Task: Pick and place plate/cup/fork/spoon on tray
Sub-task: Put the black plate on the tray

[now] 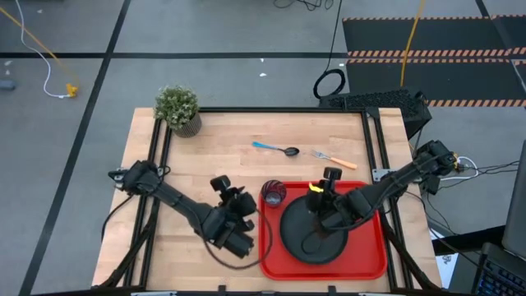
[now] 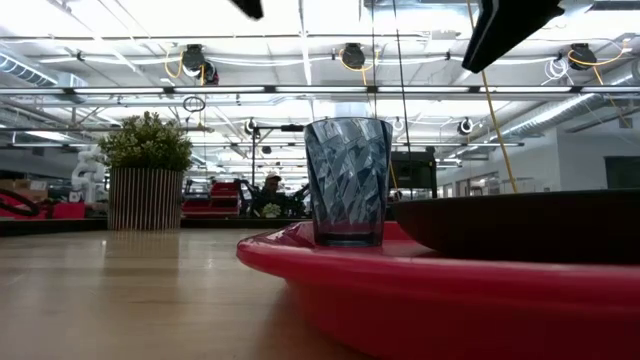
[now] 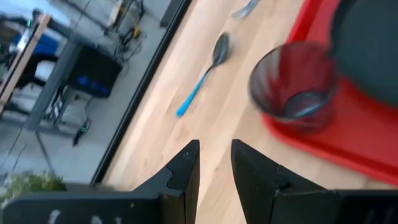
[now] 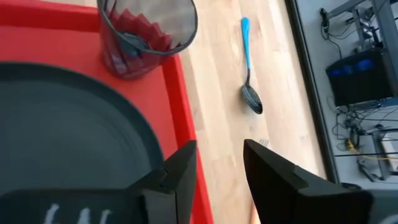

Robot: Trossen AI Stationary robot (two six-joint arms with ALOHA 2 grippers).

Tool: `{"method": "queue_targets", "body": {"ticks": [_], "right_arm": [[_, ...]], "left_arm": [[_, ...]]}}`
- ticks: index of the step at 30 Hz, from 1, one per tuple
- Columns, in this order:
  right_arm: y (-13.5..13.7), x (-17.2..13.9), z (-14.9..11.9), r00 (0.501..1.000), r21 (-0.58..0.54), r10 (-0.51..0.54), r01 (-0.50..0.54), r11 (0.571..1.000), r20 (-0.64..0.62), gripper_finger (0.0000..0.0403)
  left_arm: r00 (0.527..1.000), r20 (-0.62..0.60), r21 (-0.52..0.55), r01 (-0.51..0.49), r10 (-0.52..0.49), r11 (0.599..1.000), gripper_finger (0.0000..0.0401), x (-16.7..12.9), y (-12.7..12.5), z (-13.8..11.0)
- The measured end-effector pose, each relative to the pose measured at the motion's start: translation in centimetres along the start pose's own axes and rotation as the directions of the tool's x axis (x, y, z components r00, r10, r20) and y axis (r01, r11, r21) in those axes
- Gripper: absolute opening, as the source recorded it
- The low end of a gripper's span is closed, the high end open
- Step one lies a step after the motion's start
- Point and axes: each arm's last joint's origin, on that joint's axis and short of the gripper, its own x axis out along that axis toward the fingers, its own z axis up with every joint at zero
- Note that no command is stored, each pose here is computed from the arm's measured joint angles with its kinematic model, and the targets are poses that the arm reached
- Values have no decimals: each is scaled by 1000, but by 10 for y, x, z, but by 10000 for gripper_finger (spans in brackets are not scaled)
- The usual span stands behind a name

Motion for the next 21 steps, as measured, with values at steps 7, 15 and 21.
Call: {"method": "queue_targets", "body": {"ticks": [7, 15, 21], "right_arm": [[-6, 6, 3, 1000, 7, -14, 14, 1000, -16, 125], [-19, 17, 9, 998, -8, -40, 40, 999, -42, 125], [-34, 29, 14, 995, -29, -67, 65, 997, -79, 125]], "left_arm": [[995, -89, -91, -58, 50, 994, 94, 25, 23, -26], [995, -36, -170, 87, -95, 982, 94, 35, 41, -57], [978, 38, -194, 210, -207, 958, 94, 40, 48, -72]]}}
